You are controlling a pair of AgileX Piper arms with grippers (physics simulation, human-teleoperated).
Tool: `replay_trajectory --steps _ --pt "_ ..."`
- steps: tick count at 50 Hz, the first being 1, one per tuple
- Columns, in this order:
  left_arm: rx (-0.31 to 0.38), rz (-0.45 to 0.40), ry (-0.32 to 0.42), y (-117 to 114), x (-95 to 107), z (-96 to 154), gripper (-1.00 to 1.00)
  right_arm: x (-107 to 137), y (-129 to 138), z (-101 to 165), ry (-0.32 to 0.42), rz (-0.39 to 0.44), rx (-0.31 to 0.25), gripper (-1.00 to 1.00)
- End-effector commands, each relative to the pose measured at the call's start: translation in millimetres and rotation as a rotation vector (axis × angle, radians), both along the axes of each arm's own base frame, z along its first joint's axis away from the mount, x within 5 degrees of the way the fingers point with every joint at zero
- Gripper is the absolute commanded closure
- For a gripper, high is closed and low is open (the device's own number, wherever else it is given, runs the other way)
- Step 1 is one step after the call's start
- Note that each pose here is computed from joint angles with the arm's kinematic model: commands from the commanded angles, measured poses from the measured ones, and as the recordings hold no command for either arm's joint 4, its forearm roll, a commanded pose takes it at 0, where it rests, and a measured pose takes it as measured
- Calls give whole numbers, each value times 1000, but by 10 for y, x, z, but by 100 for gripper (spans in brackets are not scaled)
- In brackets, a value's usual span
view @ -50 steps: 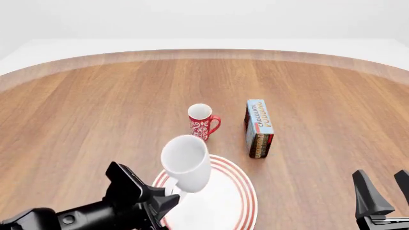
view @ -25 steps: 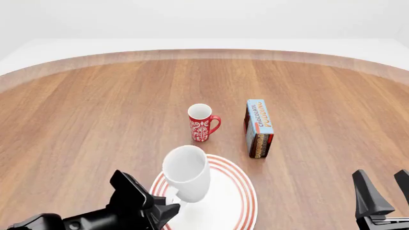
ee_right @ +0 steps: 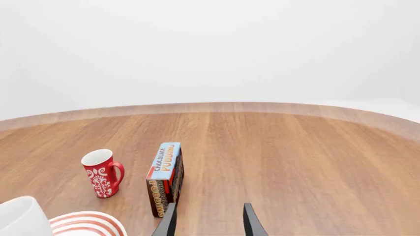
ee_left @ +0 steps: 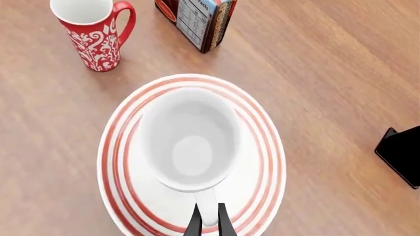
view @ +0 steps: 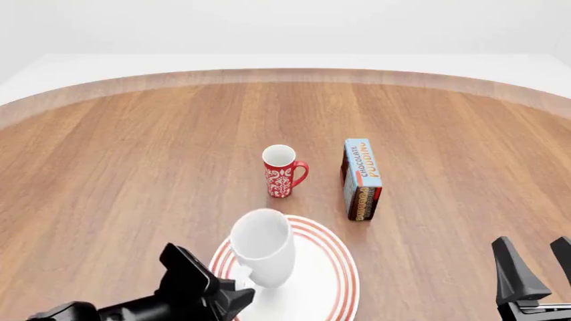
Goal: Pick up the white mug and put it on the plate, and put the chocolate pudding to the right of the plate.
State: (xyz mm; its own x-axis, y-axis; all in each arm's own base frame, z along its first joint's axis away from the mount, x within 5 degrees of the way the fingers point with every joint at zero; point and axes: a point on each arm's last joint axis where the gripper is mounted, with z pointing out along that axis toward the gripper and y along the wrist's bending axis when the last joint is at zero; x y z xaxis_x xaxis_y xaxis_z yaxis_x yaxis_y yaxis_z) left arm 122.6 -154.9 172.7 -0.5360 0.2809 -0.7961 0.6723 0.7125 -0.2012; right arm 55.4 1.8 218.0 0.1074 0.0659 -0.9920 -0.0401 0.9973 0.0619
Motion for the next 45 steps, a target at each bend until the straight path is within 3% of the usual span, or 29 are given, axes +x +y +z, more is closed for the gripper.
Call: replay_trajectory --steps 1,45 --pt "-1 -8 7 -30 -3 -70 100 0 0 -1 0 -1 0 -100" --pt "15 15 36 -38 37 -199 100 0 -1 0 -1 -2 3 -100"
